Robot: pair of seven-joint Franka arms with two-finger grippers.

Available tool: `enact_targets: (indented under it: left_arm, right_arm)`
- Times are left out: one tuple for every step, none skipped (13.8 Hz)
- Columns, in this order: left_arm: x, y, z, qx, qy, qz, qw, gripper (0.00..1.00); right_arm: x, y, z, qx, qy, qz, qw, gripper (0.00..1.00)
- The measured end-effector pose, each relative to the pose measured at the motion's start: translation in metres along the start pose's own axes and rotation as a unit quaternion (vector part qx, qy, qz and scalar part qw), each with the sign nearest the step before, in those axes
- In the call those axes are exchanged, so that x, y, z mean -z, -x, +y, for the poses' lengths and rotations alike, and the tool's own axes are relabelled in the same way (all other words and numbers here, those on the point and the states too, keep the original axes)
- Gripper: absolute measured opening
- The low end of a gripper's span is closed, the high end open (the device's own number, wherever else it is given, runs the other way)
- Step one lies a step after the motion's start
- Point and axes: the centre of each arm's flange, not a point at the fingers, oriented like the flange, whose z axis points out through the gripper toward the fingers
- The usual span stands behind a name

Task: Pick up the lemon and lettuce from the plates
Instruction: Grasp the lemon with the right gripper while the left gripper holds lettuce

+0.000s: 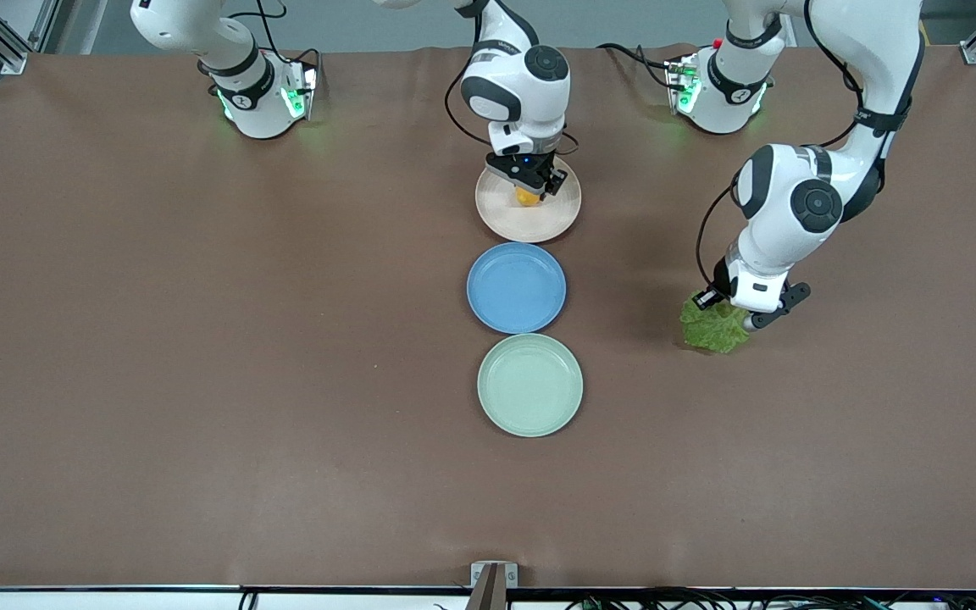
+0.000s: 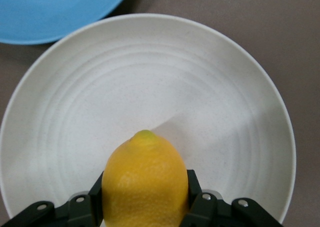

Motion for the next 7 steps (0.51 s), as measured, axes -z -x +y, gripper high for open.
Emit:
enact_targets:
  left_arm:
    - [-0.006, 0.0, -0.005, -0.007, -0.003, -0.002, 1.0, 0.05]
    - [-0.013, 0.0, -0.01, -0.014, -0.007, -0.005, 1.0, 0.05]
    - [-0.018, -0.001, -0.013, -0.021, -0.009, -0.007, 1.0, 0.05]
    - [-0.022, -0.001, -0.016, -0.024, -0.011, -0.009, 1.0, 0.05]
    - [-0.025, -0.002, -0.017, -0.027, -0.012, -0.009, 1.0, 0.05]
    - [-0.027, -0.002, -0.018, -0.029, -0.013, -0.01, 0.999, 0.06]
    - [-0.028, -0.002, -0.018, -0.03, -0.013, -0.009, 0.999, 0.08]
  right_arm:
    - [0.005, -0.006, -0.003, -0.005, 0.0, 0.002, 1.0, 0.63]
    - [0.014, -0.017, -0.006, -0.008, 0.005, 0.005, 1.0, 0.63]
    - [0.03, -0.031, -0.01, -0.006, 0.01, 0.007, 1.0, 0.63]
    - [0.05, -0.051, -0.012, 0.0, 0.015, 0.007, 1.0, 0.63]
    - [0.073, -0.075, -0.012, 0.008, 0.018, 0.006, 1.0, 0.63]
    - [0.095, -0.102, -0.01, 0.017, 0.019, 0.004, 1.0, 0.63]
    - [0.111, -0.13, -0.005, 0.031, 0.018, 0.002, 0.999, 0.63]
